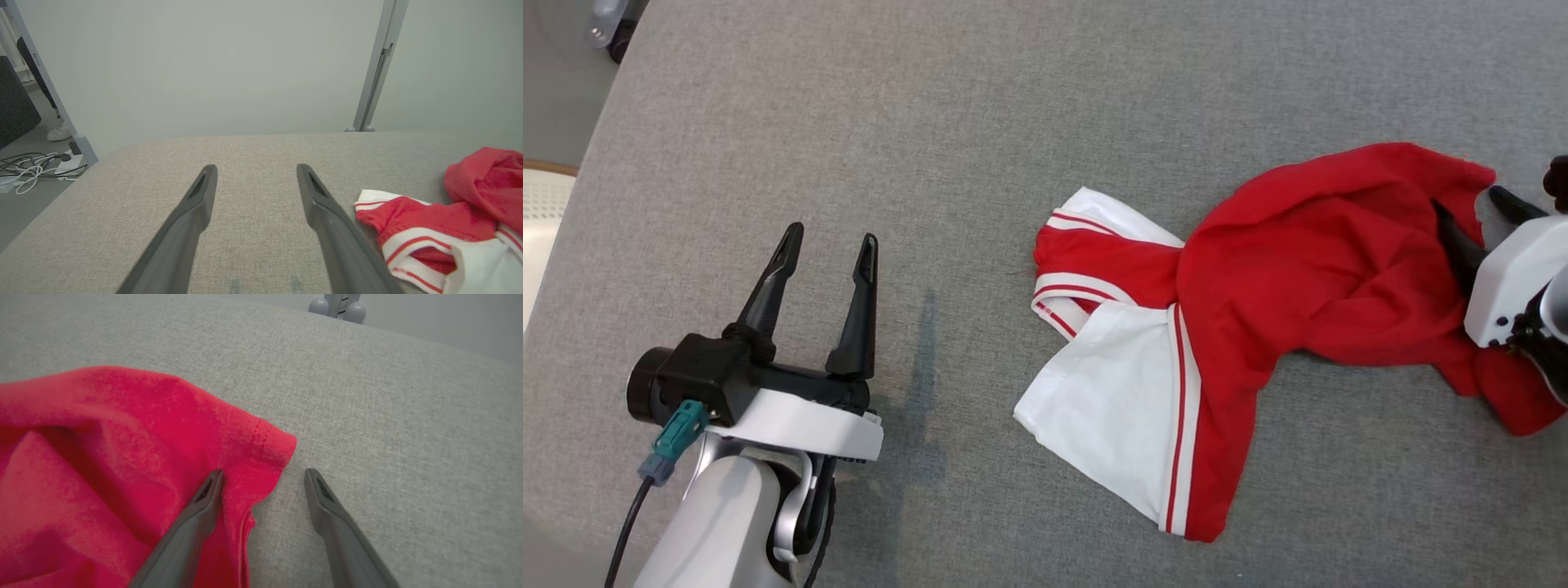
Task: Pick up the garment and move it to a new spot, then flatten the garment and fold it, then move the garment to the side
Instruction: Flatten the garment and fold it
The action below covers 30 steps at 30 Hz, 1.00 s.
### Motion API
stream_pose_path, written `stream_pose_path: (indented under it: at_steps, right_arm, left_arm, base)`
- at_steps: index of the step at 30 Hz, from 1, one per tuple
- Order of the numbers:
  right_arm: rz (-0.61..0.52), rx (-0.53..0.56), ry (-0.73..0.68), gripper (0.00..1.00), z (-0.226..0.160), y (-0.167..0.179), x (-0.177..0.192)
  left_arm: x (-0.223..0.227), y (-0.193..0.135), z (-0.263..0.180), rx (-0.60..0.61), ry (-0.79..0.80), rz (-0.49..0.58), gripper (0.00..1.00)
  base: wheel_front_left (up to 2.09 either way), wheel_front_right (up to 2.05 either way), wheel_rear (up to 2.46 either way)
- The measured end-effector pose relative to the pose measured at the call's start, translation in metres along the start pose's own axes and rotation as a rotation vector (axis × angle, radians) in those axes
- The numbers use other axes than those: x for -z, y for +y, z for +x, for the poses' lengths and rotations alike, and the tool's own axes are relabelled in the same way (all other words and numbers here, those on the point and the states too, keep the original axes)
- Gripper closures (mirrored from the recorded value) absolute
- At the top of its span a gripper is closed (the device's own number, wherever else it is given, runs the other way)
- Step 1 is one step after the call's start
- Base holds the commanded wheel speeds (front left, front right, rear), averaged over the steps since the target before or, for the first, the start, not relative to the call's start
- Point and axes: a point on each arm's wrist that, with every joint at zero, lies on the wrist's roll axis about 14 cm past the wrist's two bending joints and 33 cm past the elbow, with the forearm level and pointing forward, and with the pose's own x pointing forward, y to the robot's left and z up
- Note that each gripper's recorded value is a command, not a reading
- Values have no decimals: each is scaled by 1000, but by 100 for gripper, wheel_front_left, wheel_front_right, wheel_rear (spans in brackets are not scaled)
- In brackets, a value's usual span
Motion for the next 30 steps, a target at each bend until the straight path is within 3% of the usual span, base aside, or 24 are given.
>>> stream_pose_path:
  at_steps: [1, 2, 3, 4, 11, 19, 23, 26, 30]
  right_arm:
    - [-2, -11, 11, 0, 3, 2, 1]
    - [-4, -16, 19, 18, 5, 1, 0]
    - [-3, -18, 27, 52, 6, 0, 1]
    - [0, -23, 37, 100, 6, 1, 3]
    - [13, -2, -35, 100, -1, -15, -14]
    - [-36, 24, -383, 100, -37, -26, -116]
    - [-94, 26, -508, 100, -69, -23, -140]
    - [-84, 48, -524, 100, -92, -27, -119]
    - [-2, 89, -452, 100, -118, -29, -53]
  left_arm:
    - [3, 1, 0, -4, 8, 1, 0]
    - [4, 1, 0, -2, 11, -1, 0]
    - [4, 1, 1, -3, 10, -1, 0]
    - [4, 0, 2, -1, 9, -2, 0]
    - [1, -4, 5, 7, -6, -10, 0]
    - [-3, -13, 5, 32, -21, -14, 0]
    - [-7, -20, 3, 53, -33, -19, 0]
    - [-9, -25, 0, 65, -38, -23, 0]
    - [-12, -31, -1, 84, -48, -26, 0]
  base:
    - [0, 0, 0]
    - [0, 0, 0]
    - [0, 0, 0]
    - [0, 0, 0]
    - [0, 0, 0]
    - [0, 0, 0]
    - [0, 0, 0]
    - [0, 0, 0]
    - [0, 0, 0]
